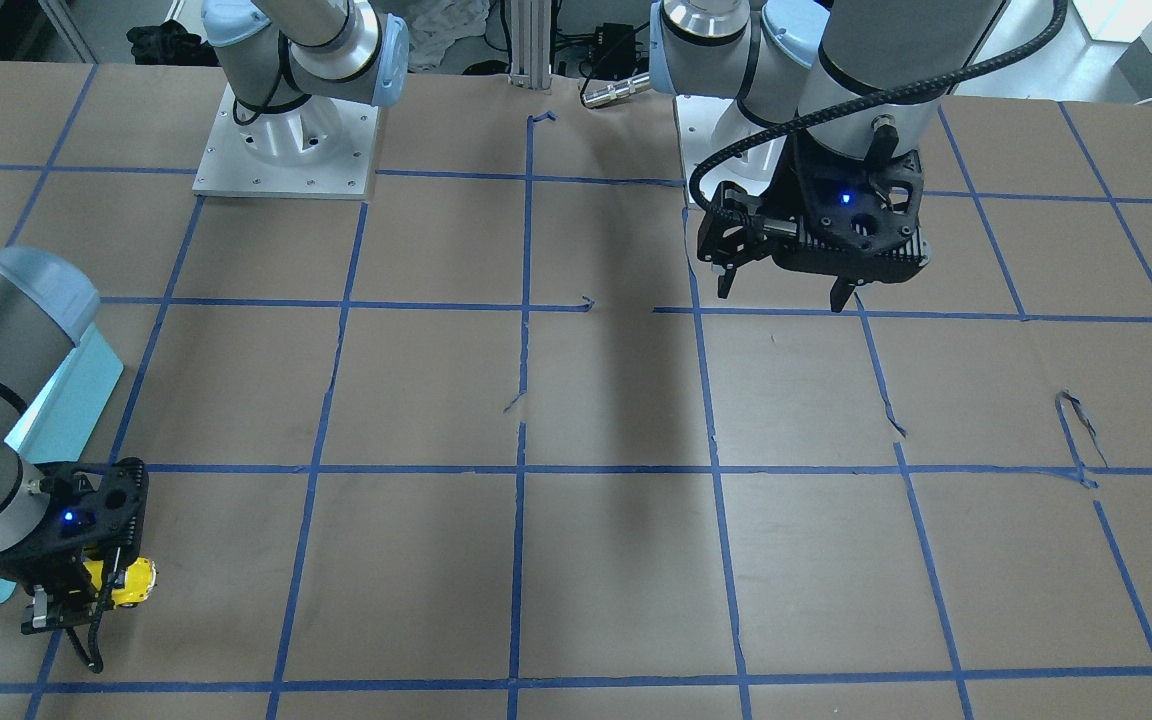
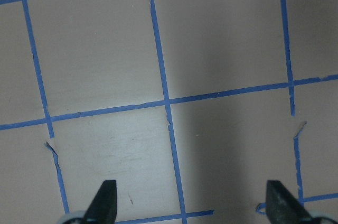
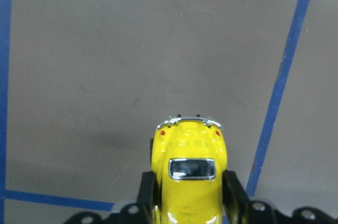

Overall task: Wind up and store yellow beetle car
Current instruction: 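Carry the yellow car into the blue bin and open the right gripper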

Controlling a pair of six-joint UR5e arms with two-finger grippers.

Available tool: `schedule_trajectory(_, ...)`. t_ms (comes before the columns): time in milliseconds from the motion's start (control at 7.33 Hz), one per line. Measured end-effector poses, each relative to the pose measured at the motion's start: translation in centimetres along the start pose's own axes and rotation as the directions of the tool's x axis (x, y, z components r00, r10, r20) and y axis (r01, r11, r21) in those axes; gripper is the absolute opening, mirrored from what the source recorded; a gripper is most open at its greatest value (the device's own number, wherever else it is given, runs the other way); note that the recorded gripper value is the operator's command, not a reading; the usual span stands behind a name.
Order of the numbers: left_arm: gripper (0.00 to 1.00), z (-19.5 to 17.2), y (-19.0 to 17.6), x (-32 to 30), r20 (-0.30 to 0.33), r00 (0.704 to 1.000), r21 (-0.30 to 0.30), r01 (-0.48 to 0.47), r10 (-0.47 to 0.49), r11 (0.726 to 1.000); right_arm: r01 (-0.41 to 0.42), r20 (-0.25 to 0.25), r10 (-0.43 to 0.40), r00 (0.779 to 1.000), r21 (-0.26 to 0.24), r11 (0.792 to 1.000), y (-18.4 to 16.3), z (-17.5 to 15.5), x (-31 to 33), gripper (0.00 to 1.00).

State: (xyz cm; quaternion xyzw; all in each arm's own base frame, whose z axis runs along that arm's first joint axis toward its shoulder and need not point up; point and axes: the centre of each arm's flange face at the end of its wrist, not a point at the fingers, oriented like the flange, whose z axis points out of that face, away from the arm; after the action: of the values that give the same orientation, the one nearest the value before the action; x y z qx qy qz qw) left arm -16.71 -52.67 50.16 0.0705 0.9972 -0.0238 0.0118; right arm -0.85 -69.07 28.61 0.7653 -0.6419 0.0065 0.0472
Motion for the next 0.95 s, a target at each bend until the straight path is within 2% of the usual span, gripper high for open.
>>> schedule_trajectory(273, 1.00, 0.0, -0.1, 0.0, 0.001, 1.000, 0.000, 0.001, -0.001, 1.000, -0.044, 0.011, 0.044, 0.999, -0.001, 0.999, 1.0, -5.4, -2.3, 0.00)
schedule_trajectory(409, 1.00, 0.0, -0.1, 0.0, 0.001, 1.000, -0.001, 0.002, -0.002, 1.000, -0.100, 0.025, 0.100, 0.995, 0.000, 0.995, 4.4, -6.4, -3.8, 0.00)
schedule_trajectory(682, 1.00, 0.0, 0.0, 0.1, 0.002, 1.000, 0.000, 0.001, -0.001, 1.000, -0.217, 0.072, 0.216, 0.974, 0.006, 0.976, 12.5, -6.1, -7.7, 0.00)
schedule_trajectory(955, 1.00, -0.1, 0.1, 0.1, 0.002, 1.000, 0.001, 0.000, 0.000, 1.000, -0.277, 0.117, 0.274, 0.955, 0.013, 0.961, 17.4, -2.9, -11.6, 0.00)
